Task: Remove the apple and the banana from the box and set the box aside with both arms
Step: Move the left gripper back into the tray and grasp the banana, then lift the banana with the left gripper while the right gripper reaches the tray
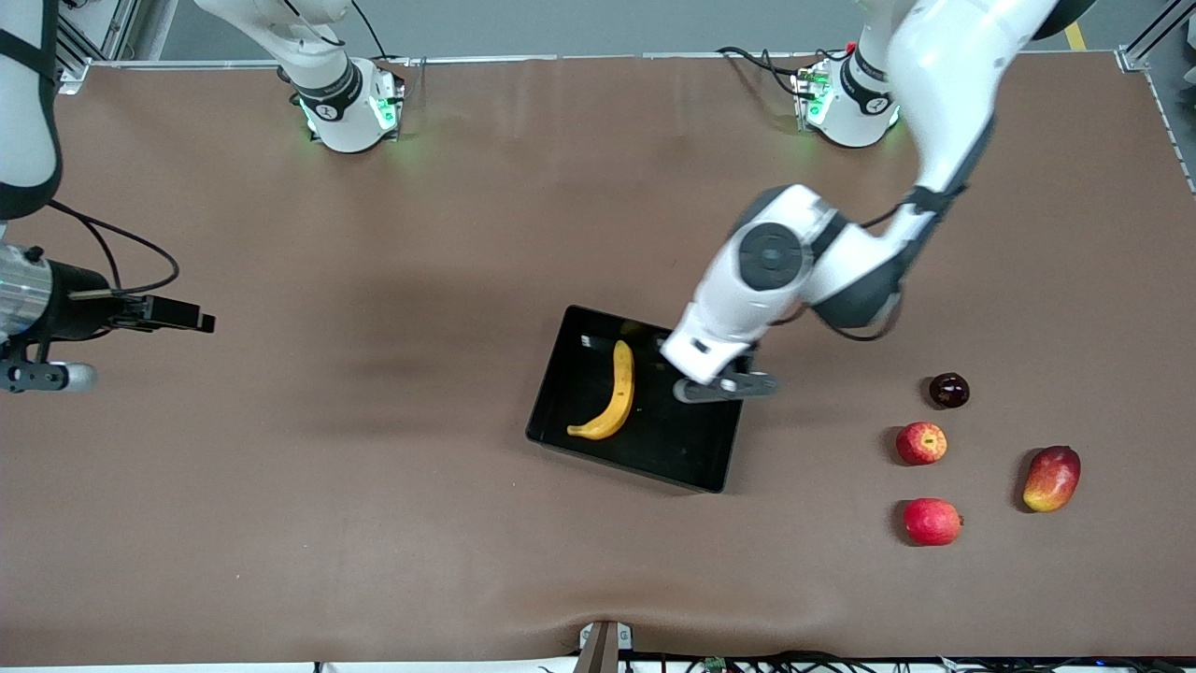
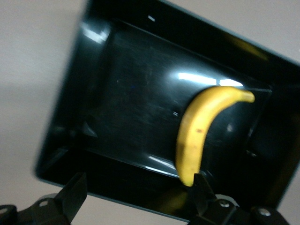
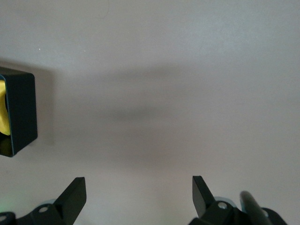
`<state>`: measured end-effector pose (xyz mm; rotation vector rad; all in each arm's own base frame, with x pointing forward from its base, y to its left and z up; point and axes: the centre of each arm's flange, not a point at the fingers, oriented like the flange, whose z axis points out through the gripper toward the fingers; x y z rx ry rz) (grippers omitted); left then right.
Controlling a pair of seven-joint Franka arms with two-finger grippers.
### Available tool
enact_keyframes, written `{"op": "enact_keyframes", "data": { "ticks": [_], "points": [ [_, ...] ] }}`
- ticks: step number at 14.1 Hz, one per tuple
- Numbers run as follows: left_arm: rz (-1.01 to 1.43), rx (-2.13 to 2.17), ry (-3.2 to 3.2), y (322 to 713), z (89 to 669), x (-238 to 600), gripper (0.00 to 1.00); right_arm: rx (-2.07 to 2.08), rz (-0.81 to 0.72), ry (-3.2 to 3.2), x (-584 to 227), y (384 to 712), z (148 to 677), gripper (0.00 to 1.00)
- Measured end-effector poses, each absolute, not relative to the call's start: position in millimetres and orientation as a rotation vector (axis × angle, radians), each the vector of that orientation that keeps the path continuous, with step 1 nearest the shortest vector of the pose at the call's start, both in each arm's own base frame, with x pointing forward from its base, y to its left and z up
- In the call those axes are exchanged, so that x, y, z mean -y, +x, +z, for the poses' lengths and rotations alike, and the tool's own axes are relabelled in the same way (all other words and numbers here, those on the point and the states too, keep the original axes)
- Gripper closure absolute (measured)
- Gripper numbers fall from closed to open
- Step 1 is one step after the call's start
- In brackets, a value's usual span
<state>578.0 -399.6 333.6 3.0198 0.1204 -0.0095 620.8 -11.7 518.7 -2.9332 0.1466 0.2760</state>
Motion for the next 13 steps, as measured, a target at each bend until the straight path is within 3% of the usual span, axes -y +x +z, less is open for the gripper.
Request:
{"op": "enact_keyframes", "data": {
  "ticks": [8,13],
  "points": [
    [0.062,-0.125,3.004,550.2,229.8,474.9,0.00,-0.248,0.327,-2.958,-85.5,615.1,519.1,0.00],
    [0.125,0.021,3.005,552.7,195.6,474.4,0.00,-0.280,0.367,-2.976,-140.2,607.1,512.0,0.00]
  ]
}}
